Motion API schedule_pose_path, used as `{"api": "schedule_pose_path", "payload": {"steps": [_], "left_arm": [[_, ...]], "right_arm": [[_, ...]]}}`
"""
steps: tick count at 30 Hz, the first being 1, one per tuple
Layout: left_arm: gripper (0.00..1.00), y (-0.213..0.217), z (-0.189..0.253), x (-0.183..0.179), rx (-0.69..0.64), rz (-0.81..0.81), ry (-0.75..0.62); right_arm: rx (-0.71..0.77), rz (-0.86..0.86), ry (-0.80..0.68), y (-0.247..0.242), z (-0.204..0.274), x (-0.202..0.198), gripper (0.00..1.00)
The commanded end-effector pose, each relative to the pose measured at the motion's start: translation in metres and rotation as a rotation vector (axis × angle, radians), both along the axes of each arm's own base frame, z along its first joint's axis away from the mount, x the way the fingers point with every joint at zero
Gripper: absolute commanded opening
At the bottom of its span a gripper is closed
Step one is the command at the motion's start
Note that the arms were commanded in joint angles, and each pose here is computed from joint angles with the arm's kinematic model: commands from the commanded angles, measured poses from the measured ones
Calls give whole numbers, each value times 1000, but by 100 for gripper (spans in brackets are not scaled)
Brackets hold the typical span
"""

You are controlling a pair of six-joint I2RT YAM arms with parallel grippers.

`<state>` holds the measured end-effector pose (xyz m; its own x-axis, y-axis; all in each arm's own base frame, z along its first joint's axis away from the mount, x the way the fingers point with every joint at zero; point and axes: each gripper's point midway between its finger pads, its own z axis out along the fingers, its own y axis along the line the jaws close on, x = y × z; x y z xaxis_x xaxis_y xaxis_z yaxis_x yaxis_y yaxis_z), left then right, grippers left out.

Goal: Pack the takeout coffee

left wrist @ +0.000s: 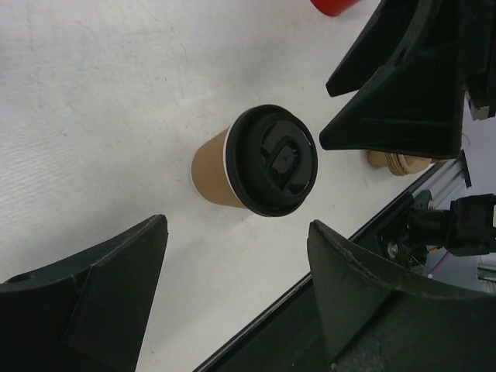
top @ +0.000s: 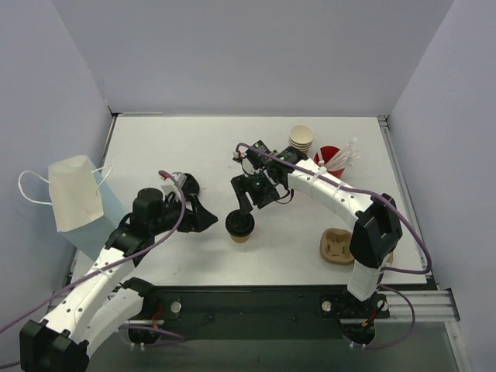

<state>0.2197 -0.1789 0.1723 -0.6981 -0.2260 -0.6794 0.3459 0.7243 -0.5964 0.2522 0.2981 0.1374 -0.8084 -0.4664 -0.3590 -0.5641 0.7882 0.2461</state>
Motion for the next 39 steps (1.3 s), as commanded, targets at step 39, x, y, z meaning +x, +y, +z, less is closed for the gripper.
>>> {"api": "schedule_pose_path", "payload": {"steps": [39], "left_arm": [[52,-31,-79,25,-27,87,139]], "right_arm": [[8,69,131,2,-72,-17,37]]}}
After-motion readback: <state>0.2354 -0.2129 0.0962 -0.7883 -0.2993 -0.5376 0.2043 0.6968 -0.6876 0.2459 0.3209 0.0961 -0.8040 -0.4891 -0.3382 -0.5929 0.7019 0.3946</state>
